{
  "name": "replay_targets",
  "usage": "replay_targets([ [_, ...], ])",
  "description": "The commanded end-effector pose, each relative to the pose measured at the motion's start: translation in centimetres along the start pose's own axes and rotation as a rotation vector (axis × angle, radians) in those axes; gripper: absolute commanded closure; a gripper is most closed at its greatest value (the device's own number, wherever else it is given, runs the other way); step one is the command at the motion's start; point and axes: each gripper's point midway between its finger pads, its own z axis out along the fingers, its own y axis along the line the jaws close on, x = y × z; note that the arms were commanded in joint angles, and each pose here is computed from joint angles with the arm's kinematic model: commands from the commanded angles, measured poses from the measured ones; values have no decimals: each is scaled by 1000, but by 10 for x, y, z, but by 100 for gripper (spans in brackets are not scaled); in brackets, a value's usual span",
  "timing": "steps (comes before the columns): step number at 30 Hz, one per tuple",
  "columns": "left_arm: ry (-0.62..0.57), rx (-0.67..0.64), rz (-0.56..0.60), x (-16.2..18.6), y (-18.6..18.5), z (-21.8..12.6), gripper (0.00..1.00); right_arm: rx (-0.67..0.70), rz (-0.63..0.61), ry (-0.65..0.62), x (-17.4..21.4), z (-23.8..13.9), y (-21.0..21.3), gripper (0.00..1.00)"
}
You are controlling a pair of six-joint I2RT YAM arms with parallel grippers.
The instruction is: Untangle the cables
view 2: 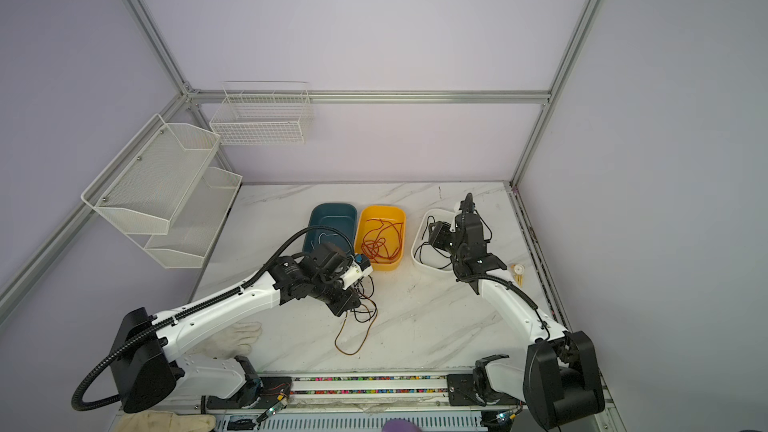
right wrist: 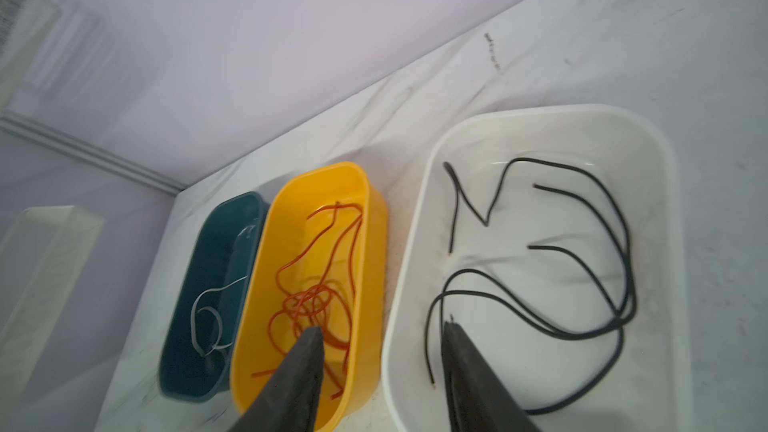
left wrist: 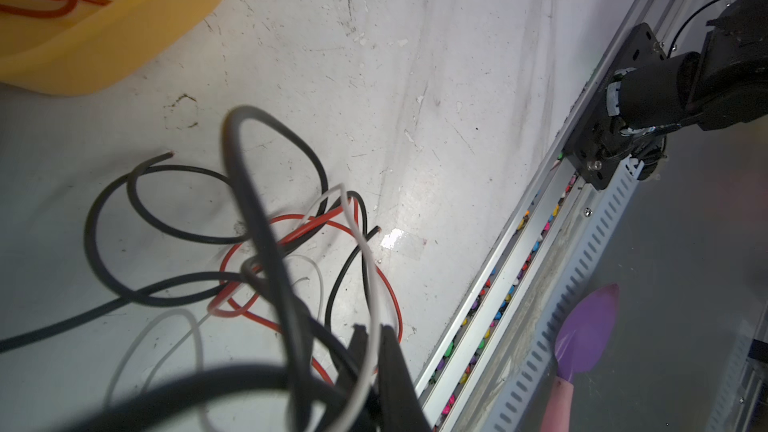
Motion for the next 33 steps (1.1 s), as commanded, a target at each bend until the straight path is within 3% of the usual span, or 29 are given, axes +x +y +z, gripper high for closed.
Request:
replay_targets([
  [1, -21, 110, 40, -16, -23, -4, 86, -244, -60, 96, 27, -12, 42, 49],
  [7, -6, 166, 36, -21, -31, 0, 69, -446, -171, 155, 77, -37, 90, 48],
  [15, -82, 91, 58, -20, -26, -26, 50, -564, -190, 241, 130, -51, 99, 48],
  [25, -192, -155, 34, -9, 8, -69, 40, -504, -221, 360, 185, -45, 96, 48],
  [33, -405, -438, -60, 1, 52, -121, 30, -413, -266, 396, 209, -9, 116, 48],
])
